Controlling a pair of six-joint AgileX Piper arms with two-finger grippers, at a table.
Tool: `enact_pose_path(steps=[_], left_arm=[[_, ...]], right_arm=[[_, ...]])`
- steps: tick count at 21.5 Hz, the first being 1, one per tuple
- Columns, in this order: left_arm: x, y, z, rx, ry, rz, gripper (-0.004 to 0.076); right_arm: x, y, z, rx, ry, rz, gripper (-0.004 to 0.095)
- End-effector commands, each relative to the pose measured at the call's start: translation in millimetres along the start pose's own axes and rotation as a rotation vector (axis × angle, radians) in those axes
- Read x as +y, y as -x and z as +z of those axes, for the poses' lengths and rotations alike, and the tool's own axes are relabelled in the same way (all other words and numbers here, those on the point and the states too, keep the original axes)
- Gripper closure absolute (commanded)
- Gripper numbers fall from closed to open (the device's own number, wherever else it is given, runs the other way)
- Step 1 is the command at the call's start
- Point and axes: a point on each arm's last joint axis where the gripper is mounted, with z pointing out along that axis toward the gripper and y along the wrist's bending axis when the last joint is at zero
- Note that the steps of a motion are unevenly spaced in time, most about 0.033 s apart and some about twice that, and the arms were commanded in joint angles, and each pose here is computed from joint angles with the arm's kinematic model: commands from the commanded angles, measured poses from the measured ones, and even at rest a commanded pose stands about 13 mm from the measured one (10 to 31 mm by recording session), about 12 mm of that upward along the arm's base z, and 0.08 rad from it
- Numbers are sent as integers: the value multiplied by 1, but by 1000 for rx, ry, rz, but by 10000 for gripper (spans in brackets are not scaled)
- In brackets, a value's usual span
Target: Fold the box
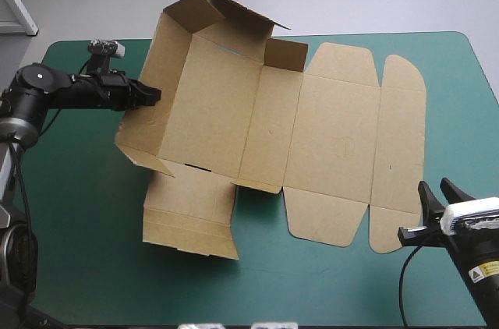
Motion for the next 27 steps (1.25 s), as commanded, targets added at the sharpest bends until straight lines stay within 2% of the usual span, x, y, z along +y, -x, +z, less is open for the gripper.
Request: enact_pose_path(steps=[1,5,9,12,20,24,27], left_arm=[[-24,42,-30,-69,-40,81,734],[-24,65,-30,-16,-95,127,734],[-30,80,-19,15,-74,176,734],[-47,92,4,50,-58,251,734],[-102,89,50,127,-155,387,734],[-136,80,70,220,-54,621,734],[-169,90,72,150,92,832,733]], right_arm=[[-1,18,-2,-104,-9,-14,556],[-1,18,-2,-104,-9,-15,556],[-1,18,-2,-104,-9,-16,556],[-1,18,-2,-104,-9,-18,556],[-2,18,-2,-102,-22,-63,556],[-2,18,-2,-103,-22,-54,556],[-2,18,-2,-107,-21,-52,556]])
